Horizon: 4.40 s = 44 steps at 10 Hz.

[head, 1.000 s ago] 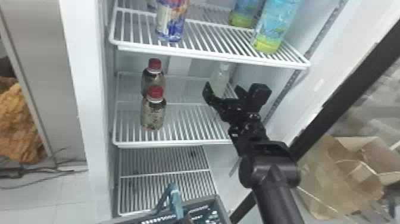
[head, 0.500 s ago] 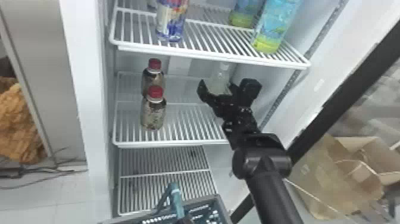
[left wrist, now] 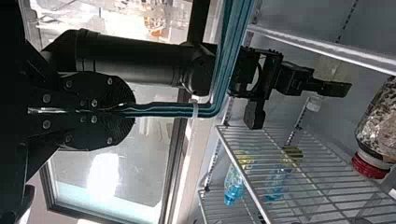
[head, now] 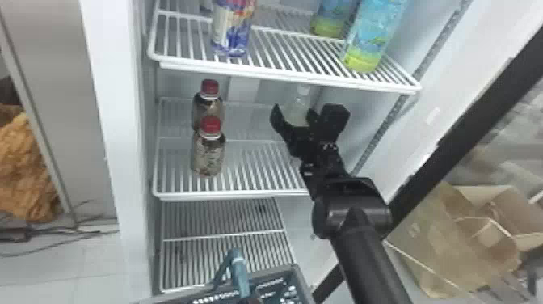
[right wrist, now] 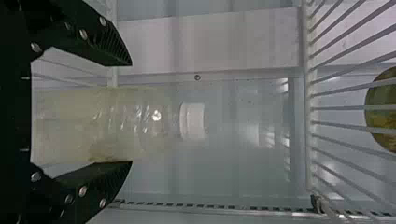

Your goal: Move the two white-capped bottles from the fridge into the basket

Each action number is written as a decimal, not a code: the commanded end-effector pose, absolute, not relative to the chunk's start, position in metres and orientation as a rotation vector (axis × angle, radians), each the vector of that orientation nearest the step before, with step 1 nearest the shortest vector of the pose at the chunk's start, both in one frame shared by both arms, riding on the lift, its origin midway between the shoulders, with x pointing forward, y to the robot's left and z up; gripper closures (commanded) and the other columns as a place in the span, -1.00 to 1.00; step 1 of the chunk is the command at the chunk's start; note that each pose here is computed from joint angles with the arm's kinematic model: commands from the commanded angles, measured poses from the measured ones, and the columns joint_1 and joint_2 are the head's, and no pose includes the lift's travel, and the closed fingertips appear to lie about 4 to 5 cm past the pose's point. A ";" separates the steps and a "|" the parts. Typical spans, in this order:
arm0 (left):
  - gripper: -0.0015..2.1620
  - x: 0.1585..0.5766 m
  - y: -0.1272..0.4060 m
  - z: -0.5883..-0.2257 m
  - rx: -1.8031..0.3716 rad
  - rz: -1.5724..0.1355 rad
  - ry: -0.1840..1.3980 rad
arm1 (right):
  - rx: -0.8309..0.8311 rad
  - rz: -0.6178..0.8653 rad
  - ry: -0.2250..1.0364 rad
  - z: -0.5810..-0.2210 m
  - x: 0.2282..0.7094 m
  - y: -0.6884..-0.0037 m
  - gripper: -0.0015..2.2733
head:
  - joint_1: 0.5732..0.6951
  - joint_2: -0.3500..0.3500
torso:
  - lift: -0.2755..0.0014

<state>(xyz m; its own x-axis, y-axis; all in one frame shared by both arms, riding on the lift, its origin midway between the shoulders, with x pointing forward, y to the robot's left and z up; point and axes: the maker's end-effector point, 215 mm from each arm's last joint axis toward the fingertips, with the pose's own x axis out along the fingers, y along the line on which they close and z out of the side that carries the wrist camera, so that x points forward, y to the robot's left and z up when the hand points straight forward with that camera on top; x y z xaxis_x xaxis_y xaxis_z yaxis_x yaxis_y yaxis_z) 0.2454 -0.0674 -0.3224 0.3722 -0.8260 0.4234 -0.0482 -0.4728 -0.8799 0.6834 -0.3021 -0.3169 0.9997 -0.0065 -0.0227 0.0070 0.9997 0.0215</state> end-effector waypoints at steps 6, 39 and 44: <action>0.04 0.243 -0.068 -0.323 -1.808 -1.184 0.772 | 0.016 -0.029 0.008 -0.310 0.678 -0.306 -0.31 | 1.00 -1.00 | -0.89; 0.04 0.247 -0.064 -0.324 -1.814 -1.169 0.757 | 0.347 0.212 0.295 -0.274 0.367 -0.203 -0.31 | 1.00 -1.00 | -0.89; 0.04 0.248 -0.061 -0.325 -1.816 -1.163 0.753 | 0.321 0.269 0.487 -0.311 0.326 -0.183 -0.31 | 1.00 -1.00 | -0.89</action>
